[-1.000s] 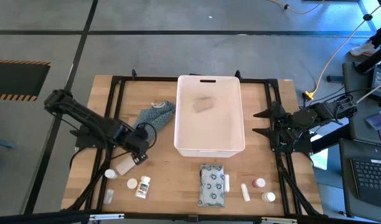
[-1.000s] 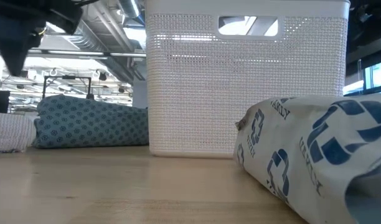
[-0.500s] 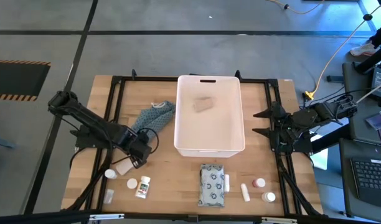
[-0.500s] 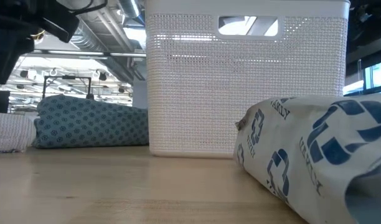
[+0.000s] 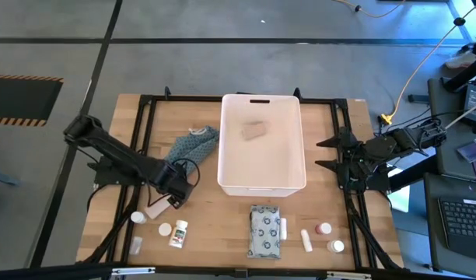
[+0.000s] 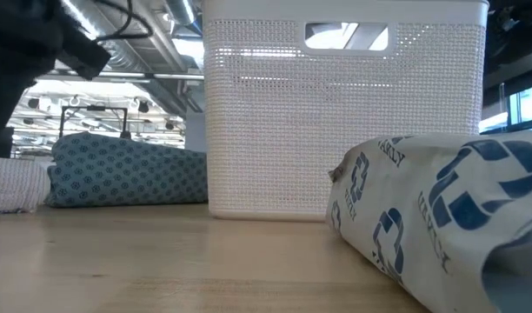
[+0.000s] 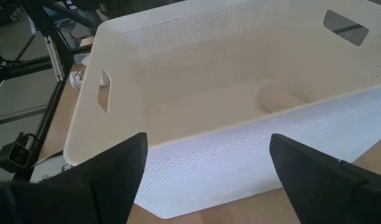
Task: Pick & place medical supplies in basket/bin
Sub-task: Put the white bandage into the white bin
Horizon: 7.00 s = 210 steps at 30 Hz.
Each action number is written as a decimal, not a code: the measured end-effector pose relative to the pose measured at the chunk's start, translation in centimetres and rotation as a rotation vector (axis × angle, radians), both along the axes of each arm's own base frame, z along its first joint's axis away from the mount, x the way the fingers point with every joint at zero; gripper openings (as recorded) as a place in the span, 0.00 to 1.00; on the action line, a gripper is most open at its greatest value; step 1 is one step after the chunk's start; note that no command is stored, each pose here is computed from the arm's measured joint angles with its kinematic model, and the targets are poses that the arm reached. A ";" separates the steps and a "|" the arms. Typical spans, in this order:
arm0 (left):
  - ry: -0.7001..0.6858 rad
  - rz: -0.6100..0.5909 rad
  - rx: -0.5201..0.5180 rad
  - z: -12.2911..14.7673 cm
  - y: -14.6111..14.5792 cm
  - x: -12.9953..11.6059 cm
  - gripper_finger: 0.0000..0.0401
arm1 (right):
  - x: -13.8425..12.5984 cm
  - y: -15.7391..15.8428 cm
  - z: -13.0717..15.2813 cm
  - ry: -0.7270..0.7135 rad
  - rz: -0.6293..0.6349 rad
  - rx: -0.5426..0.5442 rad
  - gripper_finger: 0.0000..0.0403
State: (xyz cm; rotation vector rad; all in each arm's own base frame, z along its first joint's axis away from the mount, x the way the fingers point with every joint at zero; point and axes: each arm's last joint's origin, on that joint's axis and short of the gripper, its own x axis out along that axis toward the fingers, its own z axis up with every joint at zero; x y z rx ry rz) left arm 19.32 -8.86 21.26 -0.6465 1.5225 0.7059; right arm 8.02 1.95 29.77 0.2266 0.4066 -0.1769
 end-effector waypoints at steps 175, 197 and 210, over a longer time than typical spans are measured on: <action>-0.297 -0.831 0.502 1.2 21.8 25.8 0.54 | 0.4 0.3 -1.7 0.060 0.038 0.000 0.84; -0.252 -0.834 0.619 1.5 21.2 26.3 0.56 | 0.4 0.4 -1.8 0.069 0.075 0.045 0.84; -0.164 -0.802 0.666 1.8 22.0 25.7 0.75 | 0.4 0.4 -1.8 0.066 0.063 0.069 0.84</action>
